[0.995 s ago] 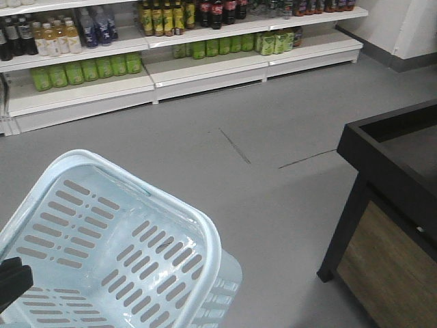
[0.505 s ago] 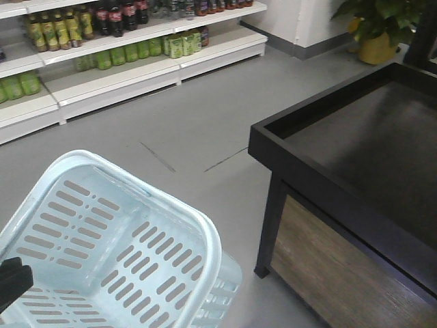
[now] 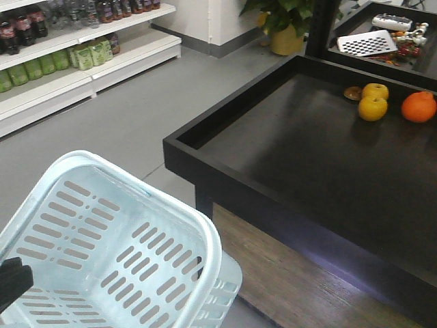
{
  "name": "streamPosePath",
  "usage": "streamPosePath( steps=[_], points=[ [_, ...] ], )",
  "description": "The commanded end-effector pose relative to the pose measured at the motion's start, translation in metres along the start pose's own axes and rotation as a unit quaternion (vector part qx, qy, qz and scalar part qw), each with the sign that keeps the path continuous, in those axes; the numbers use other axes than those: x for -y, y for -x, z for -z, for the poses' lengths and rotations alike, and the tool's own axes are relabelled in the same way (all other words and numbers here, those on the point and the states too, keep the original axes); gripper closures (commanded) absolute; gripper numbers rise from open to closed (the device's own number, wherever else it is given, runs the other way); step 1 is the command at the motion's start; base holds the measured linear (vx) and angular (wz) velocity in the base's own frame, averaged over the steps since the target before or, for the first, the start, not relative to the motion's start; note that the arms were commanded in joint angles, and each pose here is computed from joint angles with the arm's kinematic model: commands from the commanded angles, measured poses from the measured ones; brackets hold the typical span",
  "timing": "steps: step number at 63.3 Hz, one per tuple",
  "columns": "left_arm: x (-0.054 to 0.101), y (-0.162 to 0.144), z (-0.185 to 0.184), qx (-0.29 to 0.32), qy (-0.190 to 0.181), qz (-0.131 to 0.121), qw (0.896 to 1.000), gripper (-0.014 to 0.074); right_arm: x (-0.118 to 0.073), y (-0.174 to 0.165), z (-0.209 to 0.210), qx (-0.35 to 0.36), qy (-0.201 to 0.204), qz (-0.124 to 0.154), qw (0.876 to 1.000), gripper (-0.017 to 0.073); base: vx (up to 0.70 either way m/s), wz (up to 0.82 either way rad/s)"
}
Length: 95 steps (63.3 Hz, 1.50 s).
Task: Pick three apples into basket with both arms
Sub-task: 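Drive the base with the held basket toward the apple table, then position the base at the fruit table holding the basket in the left gripper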
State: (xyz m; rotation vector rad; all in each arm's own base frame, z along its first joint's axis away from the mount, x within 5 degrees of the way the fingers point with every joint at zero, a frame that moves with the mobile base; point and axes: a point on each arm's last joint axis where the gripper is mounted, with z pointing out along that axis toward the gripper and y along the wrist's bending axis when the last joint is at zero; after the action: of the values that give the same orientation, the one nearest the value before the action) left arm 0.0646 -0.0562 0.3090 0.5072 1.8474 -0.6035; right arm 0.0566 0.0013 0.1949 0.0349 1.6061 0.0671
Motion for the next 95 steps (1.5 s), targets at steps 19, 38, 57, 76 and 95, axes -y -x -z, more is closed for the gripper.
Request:
streamPosePath(
  steps=[19,38,57,76,95],
  points=[
    [-0.0003,0.0156,0.0032,0.053,0.008,0.019,0.998,0.0600,0.0005,0.0019,0.0005,0.033,-0.003,0.010,0.999,0.0564,0.10,-0.38],
    [-0.0003,0.0156,0.0032,0.053,0.008,0.019,0.998,0.0600,0.0005,0.0019,0.0005,0.033,-0.003,0.010,0.999,0.0564,0.08,-0.32],
    [-0.0003,0.0156,0.0032,0.053,0.008,0.019,0.998,0.0600,0.0005,0.0019,0.0005,0.033,-0.003,0.010,0.999,0.0564,0.07,-0.27],
    [-0.0003,0.0156,0.0032,0.053,0.008,0.019,0.998,0.0600,0.0005,0.0019,0.0005,0.033,-0.003,0.010,0.999,0.0564,0.06,-0.24],
    [-0.0003,0.0156,0.0032,0.053,0.008,0.019,0.998,0.0600,0.0005,0.0019,0.0005,0.033,-0.003,0.010,0.999,0.0564,0.07,-0.29]
  ],
)
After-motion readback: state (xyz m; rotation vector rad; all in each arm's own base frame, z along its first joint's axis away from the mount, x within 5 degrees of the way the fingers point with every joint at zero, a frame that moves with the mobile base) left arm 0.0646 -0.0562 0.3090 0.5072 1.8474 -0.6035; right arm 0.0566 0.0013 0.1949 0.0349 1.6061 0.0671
